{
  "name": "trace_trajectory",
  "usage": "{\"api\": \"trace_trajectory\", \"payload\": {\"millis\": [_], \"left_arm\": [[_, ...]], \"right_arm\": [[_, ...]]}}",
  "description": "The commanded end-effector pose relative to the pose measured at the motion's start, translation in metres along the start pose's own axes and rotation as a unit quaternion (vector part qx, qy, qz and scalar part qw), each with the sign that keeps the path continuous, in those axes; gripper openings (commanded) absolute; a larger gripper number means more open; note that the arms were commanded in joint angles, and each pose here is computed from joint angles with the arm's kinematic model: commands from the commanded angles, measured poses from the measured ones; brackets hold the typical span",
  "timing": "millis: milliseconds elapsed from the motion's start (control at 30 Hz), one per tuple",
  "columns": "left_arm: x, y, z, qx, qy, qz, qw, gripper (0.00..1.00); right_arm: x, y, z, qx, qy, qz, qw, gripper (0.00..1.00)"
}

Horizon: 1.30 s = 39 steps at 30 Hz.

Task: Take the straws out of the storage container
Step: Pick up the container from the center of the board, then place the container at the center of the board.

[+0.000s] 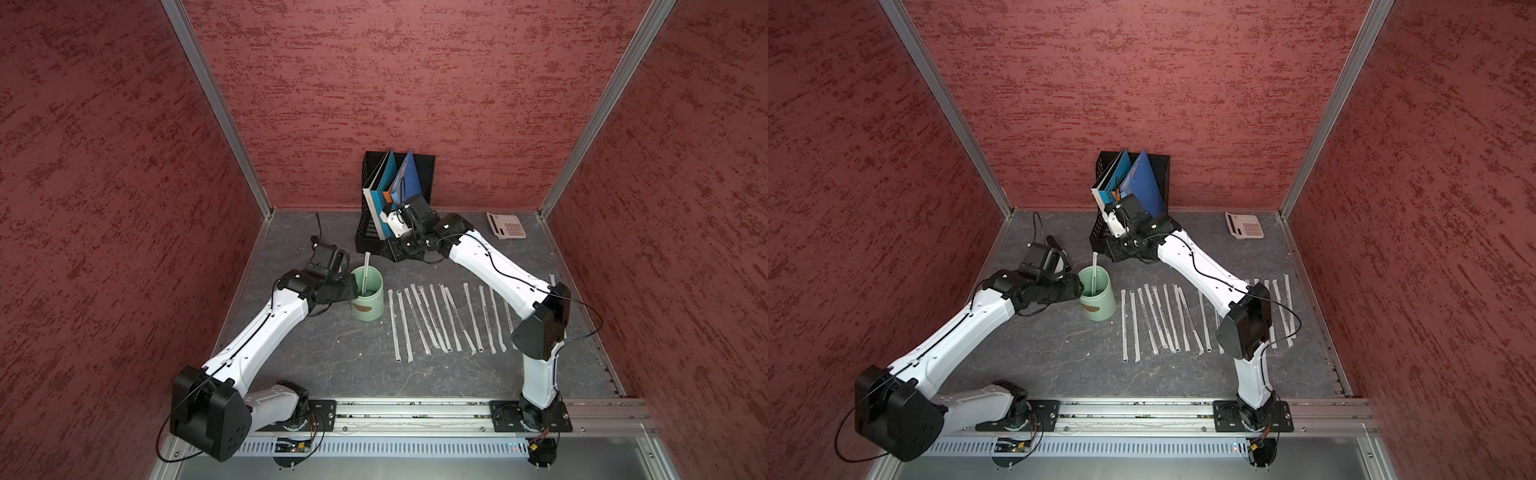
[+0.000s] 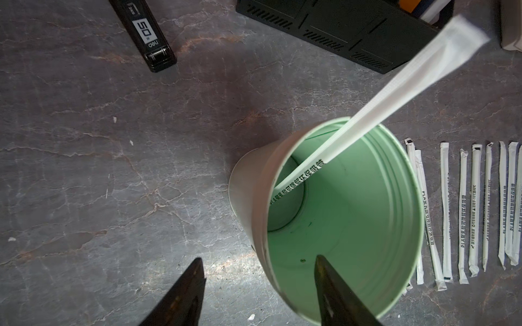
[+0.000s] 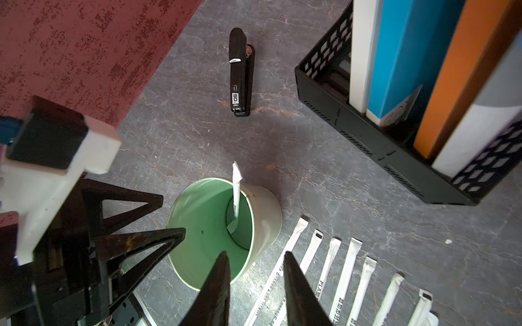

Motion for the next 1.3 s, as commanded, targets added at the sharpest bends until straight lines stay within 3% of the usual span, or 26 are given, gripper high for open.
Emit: {"api": "trace_trajectory", "payload": {"millis": [0, 100, 167, 600, 867, 1267], "left_arm": [[-0.002, 0.000, -0.009, 0.006, -0.014, 0.002, 1.000, 0.59], [-0.004, 0.001, -0.011, 0.009, -0.014, -0.002, 1.000, 0.59], [-0.004, 0.001, -0.013, 0.008, -0.012, -0.003, 1.000, 0.51], [-0.008, 0.002, -0.019, 0.006, 0.001, -0.019, 1.000, 0.25], [-0.006, 0.004, -0.023, 0.004, 0.003, -0.034, 0.999, 0.02], [0.024, 0.014, -0.027, -0.004, -0.017, -0.076, 0.997, 0.00]], "right_arm": [[0.015, 0.005, -0.007, 0.009, -0.027, -0.002, 1.000, 0.30], [0.017, 0.003, -0.006, 0.008, -0.026, 0.002, 1.000, 0.30], [0.019, 0.002, -0.005, 0.008, -0.029, 0.004, 1.000, 0.30], [0.023, -0.005, -0.001, 0.001, -0.034, 0.002, 0.999, 0.30], [0.024, -0.006, 0.002, -0.001, -0.033, -0.004, 0.999, 0.30], [0.016, 0.005, 0.003, -0.004, -0.018, -0.048, 0.999, 0.32]]}}
Point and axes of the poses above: each gripper's point midway between its finger pads, its own x axis back along the fingers, its own y axis along the line the jaws close on, z = x × y, the point moved 5 cm from there along x, back along the fingers, and after that the axes turned 10 degrees about -x, right-handed, at the moved point
